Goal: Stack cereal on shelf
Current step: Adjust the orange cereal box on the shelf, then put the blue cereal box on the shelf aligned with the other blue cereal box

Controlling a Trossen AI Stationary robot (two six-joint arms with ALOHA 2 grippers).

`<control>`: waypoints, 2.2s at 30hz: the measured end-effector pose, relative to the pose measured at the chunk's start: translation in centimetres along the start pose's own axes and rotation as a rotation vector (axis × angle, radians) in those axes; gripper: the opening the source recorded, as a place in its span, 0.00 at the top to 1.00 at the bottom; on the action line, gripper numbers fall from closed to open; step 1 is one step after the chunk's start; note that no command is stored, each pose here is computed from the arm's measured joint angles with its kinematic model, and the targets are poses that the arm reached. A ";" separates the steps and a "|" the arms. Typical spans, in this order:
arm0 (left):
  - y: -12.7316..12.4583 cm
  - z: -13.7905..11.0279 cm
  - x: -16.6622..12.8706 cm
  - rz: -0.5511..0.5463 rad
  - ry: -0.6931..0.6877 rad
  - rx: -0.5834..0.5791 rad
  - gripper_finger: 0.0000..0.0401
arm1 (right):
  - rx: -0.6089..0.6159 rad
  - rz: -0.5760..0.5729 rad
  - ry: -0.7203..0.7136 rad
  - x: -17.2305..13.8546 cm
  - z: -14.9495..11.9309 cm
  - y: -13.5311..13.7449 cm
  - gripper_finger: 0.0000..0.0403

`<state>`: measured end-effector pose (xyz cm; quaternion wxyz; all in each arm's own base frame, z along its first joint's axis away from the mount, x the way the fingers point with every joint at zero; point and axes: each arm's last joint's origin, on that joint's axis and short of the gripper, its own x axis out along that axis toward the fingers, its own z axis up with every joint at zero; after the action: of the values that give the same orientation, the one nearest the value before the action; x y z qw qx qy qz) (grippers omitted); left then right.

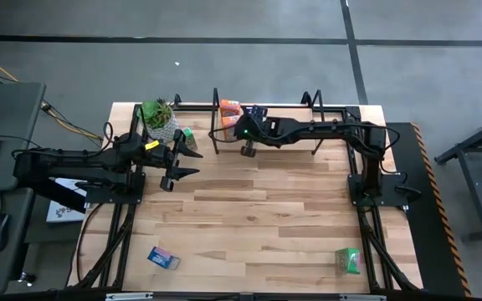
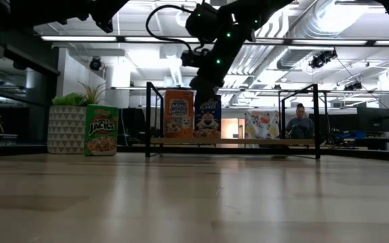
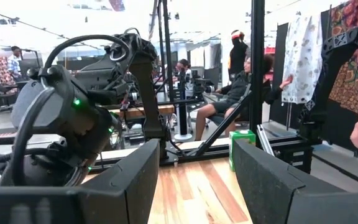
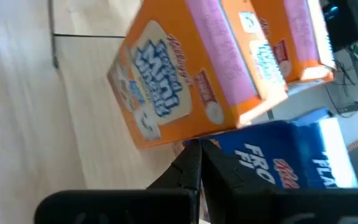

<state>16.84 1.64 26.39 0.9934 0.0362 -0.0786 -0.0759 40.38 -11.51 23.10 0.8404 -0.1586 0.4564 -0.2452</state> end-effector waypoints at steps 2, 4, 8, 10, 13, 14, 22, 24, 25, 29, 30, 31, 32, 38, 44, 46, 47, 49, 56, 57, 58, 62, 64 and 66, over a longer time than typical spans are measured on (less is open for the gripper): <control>0.0 0.0 0.0 0.000 0.000 0.000 0.52 | 0.018 0.008 0.001 0.0 0.0 0.0 1.00; 0.0 0.0 0.0 0.000 -0.001 0.000 0.52 | 0.035 0.013 -0.004 0.0 0.0 0.1 1.00; 0.0 0.0 0.0 0.000 -0.002 0.001 0.52 | 0.044 0.049 -0.014 0.0 0.1 0.1 1.00; 0.0 0.0 0.0 0.001 -0.002 0.001 0.52 | 0.047 0.048 -0.022 0.0 0.1 0.1 1.00; 0.0 0.0 0.0 0.001 -0.002 0.001 0.52 | 0.057 0.046 -0.045 0.0 0.4 0.1 1.00; 0.0 0.0 0.0 0.001 -0.002 0.001 0.52 | 0.060 0.052 -0.054 0.0 0.4 0.1 1.00; 0.0 0.0 0.0 0.001 -0.002 0.001 0.52 | 0.067 0.053 -0.081 0.0 0.7 -0.1 1.00; 0.0 0.0 0.0 0.001 -0.002 0.001 0.52 | 0.071 0.050 -0.086 0.1 0.7 -0.3 1.00; 0.0 0.0 0.0 0.001 -0.002 0.001 0.52 | 0.074 0.046 -0.088 0.1 0.7 -0.4 1.00; 0.0 0.0 0.0 0.001 -0.002 0.001 0.52 | 0.092 0.027 -0.096 0.4 0.7 -1.1 1.00; 0.0 0.0 0.0 0.001 -0.002 0.001 0.52 | 0.096 0.025 -0.100 0.4 0.7 -1.2 1.00; 0.0 0.0 0.0 0.001 -0.002 0.002 0.52 | 0.100 0.022 -0.103 0.5 0.7 -1.3 1.00; 0.0 0.0 0.0 0.001 -0.002 0.001 0.52 | 0.103 0.020 -0.105 0.5 0.7 -1.4 1.00; 0.0 0.0 0.0 0.001 -0.002 0.001 0.52 | 0.072 0.021 -0.095 0.5 0.6 -1.4 1.00; 0.0 0.0 0.0 0.001 0.004 -0.001 0.52 | -0.027 0.101 0.000 -3.9 0.0 -0.4 1.00; 0.0 -0.1 0.0 0.000 0.009 -0.002 0.52 | -0.037 0.169 0.057 -6.5 -0.6 0.1 1.00; 0.0 -0.1 0.0 0.001 0.009 -0.002 0.52 | -0.031 0.202 0.087 -7.8 -1.0 0.3 1.00; 0.0 -0.1 0.0 0.000 0.009 -0.002 0.52 | 0.012 0.261 0.124 -10.5 -1.5 0.7 1.00; 0.0 0.0 0.0 0.001 0.002 0.000 0.52 | 0.240 0.477 0.210 -17.9 -3.3 1.7 1.00; 0.0 0.0 0.0 0.001 -0.002 0.002 0.52 | 0.264 0.488 0.210 -18.7 -3.4 1.8 1.00; 0.0 0.1 0.0 0.001 -0.005 0.002 0.52 | 0.283 0.494 0.213 -19.3 -3.6 2.0 1.00; 0.0 0.0 0.0 0.001 -0.003 0.041 0.52 | 0.309 0.447 0.188 -20.8 -3.9 2.4 1.00; 0.0 -0.1 0.0 0.001 0.006 0.057 0.52 | 0.291 0.408 0.180 -21.1 -4.0 2.7 1.00; 0.0 -0.1 0.0 0.000 0.014 0.057 0.52 | 0.267 0.370 0.192 -21.3 -4.2 2.9 1.00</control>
<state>16.86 1.66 26.25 0.9925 0.0652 -0.0735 -0.0733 27.69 2.57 34.15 0.8372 0.0641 0.5192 -0.1591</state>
